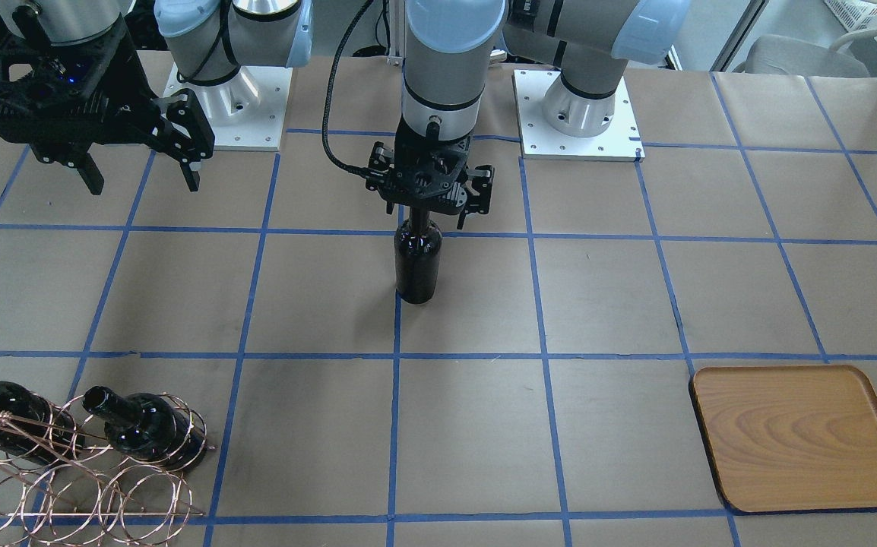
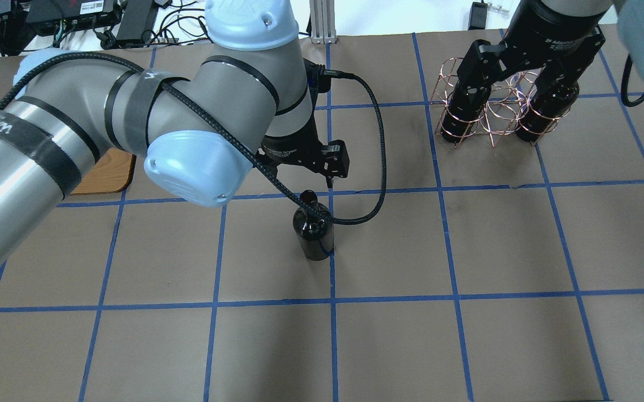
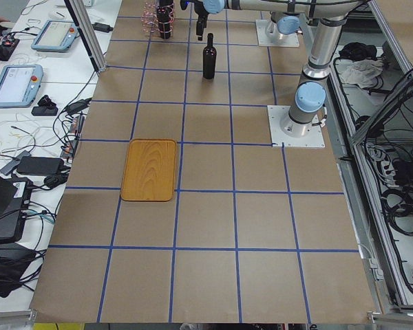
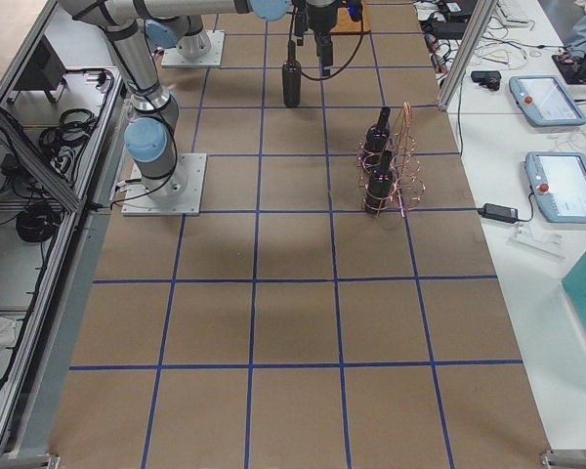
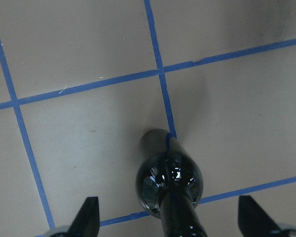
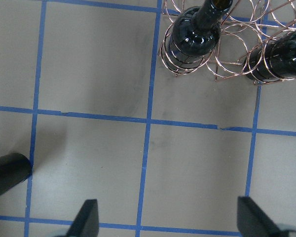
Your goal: Take wine from basket and place on tray
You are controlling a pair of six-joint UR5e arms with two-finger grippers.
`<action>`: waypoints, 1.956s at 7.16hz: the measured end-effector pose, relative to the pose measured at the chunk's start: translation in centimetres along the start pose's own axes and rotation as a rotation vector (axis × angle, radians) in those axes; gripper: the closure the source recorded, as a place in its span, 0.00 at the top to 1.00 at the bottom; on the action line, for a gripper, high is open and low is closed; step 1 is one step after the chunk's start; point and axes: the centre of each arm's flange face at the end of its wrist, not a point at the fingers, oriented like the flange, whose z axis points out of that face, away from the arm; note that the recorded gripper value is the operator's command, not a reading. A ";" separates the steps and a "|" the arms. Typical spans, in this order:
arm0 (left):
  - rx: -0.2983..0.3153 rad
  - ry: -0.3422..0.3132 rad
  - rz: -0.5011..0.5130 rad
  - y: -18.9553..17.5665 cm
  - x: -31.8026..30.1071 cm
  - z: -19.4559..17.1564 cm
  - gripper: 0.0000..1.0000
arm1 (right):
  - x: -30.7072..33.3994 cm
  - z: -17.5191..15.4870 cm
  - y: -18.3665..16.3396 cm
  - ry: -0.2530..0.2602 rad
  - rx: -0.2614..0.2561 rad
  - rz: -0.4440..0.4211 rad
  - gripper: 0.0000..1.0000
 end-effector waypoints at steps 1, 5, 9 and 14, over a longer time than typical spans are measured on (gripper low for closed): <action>-0.023 -0.004 0.009 0.4 0.3 1.1 0.83 | 0.0 -0.2 0.1 0.001 -0.006 0.001 1.00; -0.065 -0.015 0.033 1.5 0.7 3.3 0.26 | -0.3 -0.1 0.6 -0.023 -0.055 0.079 1.00; -0.054 -0.012 0.051 1.2 0.7 2.8 0.00 | -0.3 -0.1 0.9 -0.023 -0.079 0.088 1.00; 0.048 -0.032 0.031 -4.0 -8.5 -5.3 0.00 | -0.1 -0.1 1.0 -0.008 -0.079 0.087 1.00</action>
